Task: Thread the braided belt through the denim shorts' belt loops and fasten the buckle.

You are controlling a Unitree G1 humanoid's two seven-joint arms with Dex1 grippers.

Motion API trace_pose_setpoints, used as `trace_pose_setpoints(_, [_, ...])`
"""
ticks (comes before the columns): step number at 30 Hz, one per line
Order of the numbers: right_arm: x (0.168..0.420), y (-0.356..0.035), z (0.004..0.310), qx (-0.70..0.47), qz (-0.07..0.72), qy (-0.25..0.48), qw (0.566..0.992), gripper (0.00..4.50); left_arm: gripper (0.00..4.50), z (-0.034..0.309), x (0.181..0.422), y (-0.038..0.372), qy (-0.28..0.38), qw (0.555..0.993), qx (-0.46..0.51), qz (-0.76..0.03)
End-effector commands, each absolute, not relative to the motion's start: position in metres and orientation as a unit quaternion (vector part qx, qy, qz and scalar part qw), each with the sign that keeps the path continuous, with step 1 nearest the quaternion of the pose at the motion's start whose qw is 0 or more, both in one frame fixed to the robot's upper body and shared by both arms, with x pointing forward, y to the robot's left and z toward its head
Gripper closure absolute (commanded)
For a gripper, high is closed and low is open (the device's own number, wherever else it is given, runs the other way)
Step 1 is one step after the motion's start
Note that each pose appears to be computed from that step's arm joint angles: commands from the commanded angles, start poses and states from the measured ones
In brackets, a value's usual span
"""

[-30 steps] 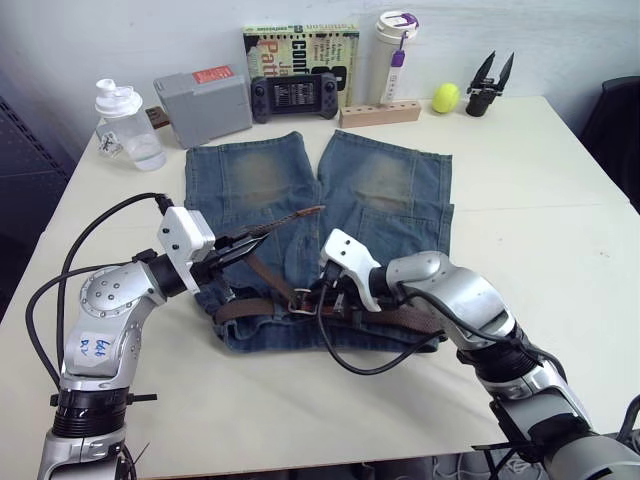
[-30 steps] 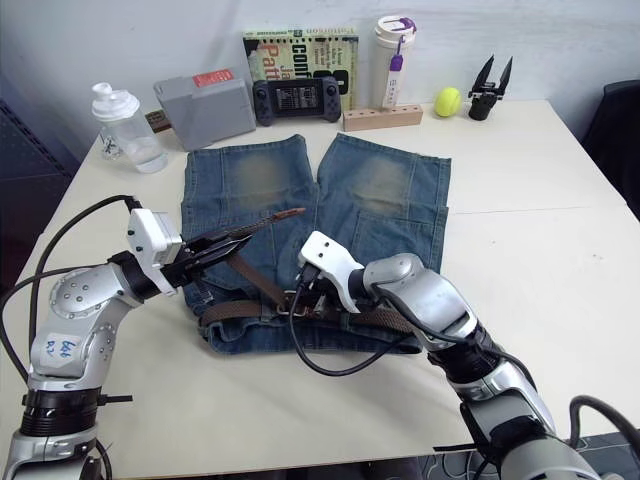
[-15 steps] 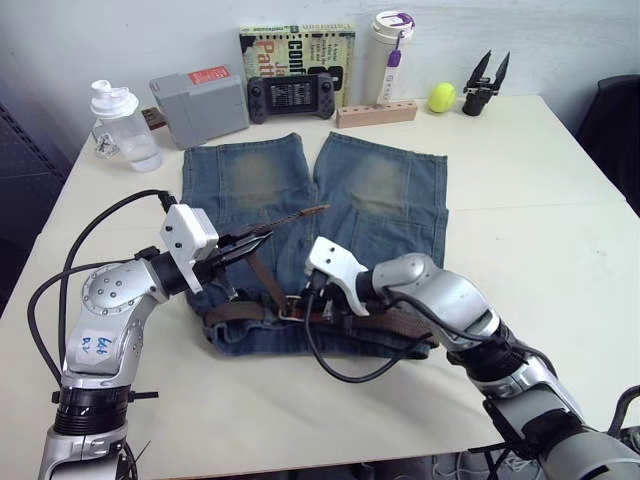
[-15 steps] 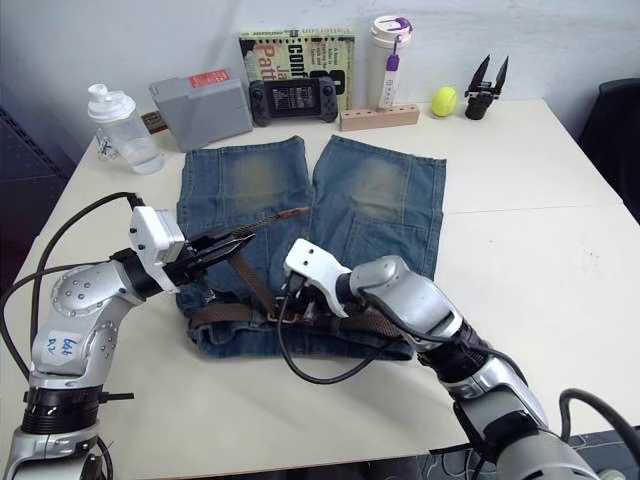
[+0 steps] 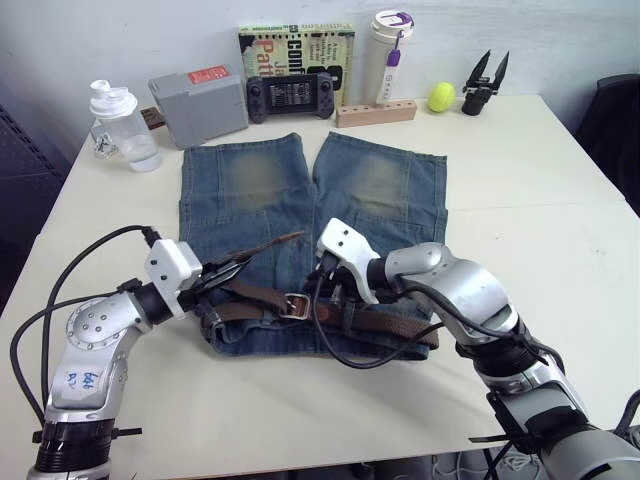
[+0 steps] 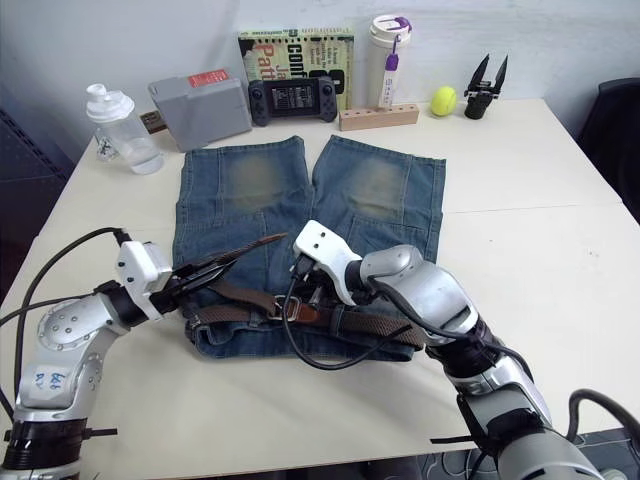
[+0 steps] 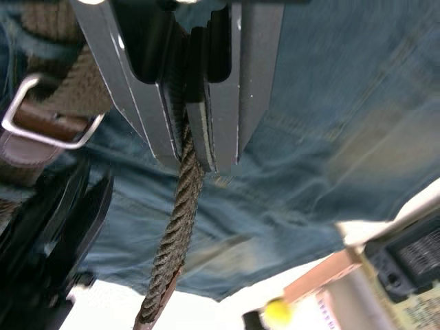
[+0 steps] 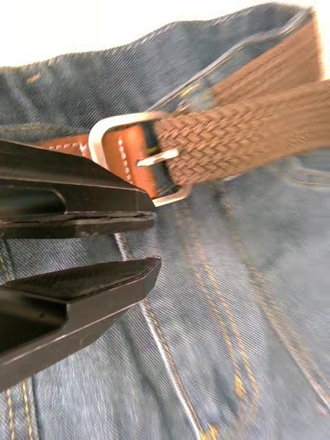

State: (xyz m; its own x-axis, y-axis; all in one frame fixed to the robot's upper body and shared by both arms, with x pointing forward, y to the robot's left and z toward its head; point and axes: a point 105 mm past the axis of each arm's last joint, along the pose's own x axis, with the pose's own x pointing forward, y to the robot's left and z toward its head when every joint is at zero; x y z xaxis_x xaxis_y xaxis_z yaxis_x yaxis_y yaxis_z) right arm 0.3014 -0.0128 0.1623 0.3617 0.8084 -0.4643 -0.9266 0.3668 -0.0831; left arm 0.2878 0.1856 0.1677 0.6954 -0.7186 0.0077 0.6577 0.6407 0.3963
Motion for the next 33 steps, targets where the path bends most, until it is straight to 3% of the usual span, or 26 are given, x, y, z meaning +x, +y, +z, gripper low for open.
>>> trace_pose_setpoints(1, [0.284, -0.003, 0.175, -0.149, 0.562, 0.152, 0.799, 3.64, 4.5, 0.182, 0.283, 0.19, -0.108, 0.903, 0.194, -0.368])
trace_pose_setpoints(7, [0.272, 0.019, 0.158, -0.139, 0.579, 0.17, 0.785, 3.64, 4.5, 0.182, 0.282, 0.187, -0.105, 0.901, 0.193, -0.374])
trace_pose_setpoints(13, [0.286, 0.015, 0.147, -0.146, 0.556, 0.184, 0.797, 3.64, 4.5, 0.181, 0.281, 0.184, -0.105, 0.899, 0.19, -0.38])
trace_pose_setpoints(23, [0.3, -0.003, 0.154, -0.119, 0.535, 0.182, 0.816, 3.64, 4.5, 0.179, 0.282, 0.18, -0.104, 0.898, 0.184, -0.386])
trace_pose_setpoints(33, [0.29, 0.012, 0.14, -0.136, 0.55, 0.194, 0.801, 3.64, 4.5, 0.18, 0.283, 0.18, -0.105, 0.898, 0.185, -0.385])
